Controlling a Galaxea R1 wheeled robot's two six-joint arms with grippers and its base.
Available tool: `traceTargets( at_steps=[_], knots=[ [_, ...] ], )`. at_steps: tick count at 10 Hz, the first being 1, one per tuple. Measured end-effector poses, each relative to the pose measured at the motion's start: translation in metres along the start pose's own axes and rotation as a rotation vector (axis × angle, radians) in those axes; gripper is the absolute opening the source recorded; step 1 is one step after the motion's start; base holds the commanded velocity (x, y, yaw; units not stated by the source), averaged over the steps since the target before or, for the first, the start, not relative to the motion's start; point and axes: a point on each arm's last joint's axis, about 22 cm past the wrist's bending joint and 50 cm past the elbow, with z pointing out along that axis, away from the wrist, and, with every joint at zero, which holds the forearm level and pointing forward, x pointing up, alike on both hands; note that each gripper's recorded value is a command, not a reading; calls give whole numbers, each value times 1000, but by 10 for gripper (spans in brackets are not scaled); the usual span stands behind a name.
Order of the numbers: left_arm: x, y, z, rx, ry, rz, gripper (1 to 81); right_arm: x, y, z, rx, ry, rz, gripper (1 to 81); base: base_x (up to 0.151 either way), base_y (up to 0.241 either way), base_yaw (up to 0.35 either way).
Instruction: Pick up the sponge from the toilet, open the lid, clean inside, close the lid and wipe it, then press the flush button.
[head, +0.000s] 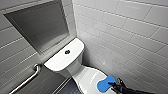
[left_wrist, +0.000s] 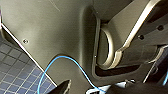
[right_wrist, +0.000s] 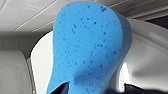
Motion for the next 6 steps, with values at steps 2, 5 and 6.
traceTargets(
  at_steps=[2,5,6],
  knots=[
    [0,0,0,1,0,-3,811,12,-1,5,-6,30,-12,811,0,0,0],
    [-1,-2,-1,3,-1,-3,811,-13,-17,25,17,3,-91,811,0,0,0],
    [-1,-4,-1,6,-1,-3,811,-18,-21,28,22,-4,-97,811,0,0,0]
  ],
)
